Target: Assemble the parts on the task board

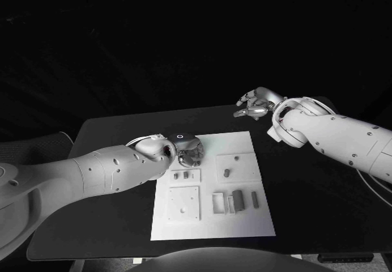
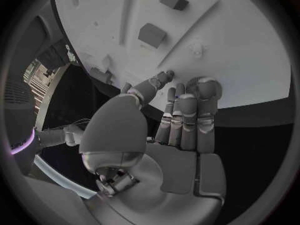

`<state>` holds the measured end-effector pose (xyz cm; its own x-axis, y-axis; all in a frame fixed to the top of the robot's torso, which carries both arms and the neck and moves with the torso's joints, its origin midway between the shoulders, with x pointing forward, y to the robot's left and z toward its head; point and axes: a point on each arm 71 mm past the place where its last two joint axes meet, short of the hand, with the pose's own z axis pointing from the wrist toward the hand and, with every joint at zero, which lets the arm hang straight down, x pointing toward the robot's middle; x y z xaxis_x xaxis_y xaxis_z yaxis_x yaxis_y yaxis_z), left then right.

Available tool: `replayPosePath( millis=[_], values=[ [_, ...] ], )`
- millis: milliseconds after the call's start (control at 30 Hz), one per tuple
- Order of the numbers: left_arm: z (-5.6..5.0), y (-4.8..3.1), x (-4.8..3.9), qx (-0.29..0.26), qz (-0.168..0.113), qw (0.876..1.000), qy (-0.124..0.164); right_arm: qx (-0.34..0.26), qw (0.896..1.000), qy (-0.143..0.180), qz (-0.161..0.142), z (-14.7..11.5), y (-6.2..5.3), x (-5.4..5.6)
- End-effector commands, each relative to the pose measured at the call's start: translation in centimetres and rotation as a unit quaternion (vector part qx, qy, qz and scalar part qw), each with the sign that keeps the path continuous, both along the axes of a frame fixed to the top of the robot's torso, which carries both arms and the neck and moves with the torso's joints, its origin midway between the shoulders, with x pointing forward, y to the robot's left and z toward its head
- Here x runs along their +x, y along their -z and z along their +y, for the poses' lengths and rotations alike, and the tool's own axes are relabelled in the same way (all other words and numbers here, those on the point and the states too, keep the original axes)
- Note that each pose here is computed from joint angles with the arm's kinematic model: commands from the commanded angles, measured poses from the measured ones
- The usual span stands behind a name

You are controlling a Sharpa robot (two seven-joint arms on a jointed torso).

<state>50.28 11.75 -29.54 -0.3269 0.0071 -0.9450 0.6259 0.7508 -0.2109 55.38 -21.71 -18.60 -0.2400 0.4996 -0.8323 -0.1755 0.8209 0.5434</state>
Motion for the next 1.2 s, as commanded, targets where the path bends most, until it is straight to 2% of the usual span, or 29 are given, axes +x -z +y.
replayPosePath(
  millis=[33, 700, 1200],
  values=[
    [-0.3, 0.19, -0.23, 0.001, 0.003, 1.000, 0.010, -0.002, 1.000, -0.007, -0.001, 0.2, 0.0, 0.0],
    [-0.5, 0.81, -0.50, -0.001, 0.004, 1.000, 0.014, -0.001, 1.000, -0.008, -0.002, 0.2, 0.0, -0.1],
    [-0.6, 1.24, -0.33, 0.002, 0.004, 1.000, 0.008, -0.001, 1.000, -0.008, -0.002, 0.3, -0.1, -0.1]
  ],
)
